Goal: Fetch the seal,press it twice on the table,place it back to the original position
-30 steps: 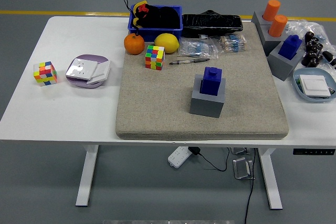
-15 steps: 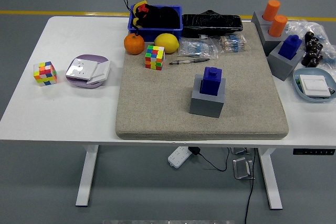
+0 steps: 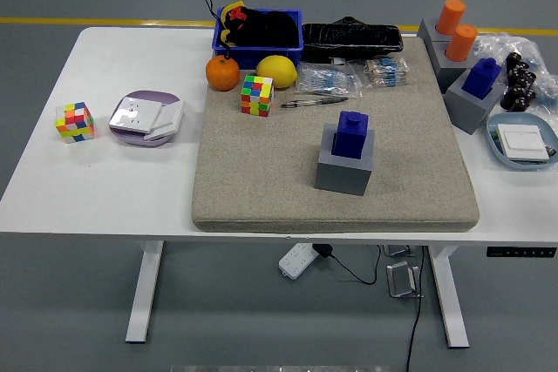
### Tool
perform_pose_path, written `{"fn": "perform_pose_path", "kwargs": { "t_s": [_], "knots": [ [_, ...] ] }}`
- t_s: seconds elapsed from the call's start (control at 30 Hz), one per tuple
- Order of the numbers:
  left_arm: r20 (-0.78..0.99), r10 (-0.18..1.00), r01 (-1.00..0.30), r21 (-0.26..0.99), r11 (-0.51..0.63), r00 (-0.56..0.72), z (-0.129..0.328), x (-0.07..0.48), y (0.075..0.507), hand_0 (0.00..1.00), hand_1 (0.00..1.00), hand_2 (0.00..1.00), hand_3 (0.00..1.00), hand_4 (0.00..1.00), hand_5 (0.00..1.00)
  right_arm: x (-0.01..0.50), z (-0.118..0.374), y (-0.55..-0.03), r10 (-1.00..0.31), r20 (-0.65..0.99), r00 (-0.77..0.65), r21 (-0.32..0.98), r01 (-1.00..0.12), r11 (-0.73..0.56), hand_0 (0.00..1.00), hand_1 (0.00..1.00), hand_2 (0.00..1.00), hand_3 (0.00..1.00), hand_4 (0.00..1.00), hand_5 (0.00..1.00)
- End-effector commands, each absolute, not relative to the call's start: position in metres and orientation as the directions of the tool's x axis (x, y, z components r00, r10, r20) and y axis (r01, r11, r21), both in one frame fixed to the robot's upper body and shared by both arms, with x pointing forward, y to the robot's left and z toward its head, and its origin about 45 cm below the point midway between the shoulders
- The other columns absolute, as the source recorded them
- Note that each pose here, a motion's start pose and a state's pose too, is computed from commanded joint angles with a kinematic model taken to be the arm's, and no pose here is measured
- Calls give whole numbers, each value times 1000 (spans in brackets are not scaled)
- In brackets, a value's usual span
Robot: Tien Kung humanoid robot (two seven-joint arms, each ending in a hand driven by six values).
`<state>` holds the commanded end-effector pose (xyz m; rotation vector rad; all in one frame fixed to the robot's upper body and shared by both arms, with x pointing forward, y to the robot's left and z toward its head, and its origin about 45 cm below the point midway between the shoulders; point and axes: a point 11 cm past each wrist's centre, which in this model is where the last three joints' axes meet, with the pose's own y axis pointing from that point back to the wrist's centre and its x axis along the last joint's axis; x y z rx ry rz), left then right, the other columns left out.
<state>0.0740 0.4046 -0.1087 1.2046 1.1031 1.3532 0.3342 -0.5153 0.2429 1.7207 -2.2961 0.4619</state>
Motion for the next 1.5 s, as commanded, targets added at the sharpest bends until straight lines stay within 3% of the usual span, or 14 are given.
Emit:
{"fn": "perform_pose_path", "kwargs": {
  "t_s": [1.5],
  "knots": [
    [128, 992, -98, 987, -129, -13, -106, 80, 409, 813, 815, 787, 837, 797, 413, 323, 251, -522, -878, 380, -291, -114, -957, 268, 887, 815, 793, 790, 974, 467]
  ]
}}
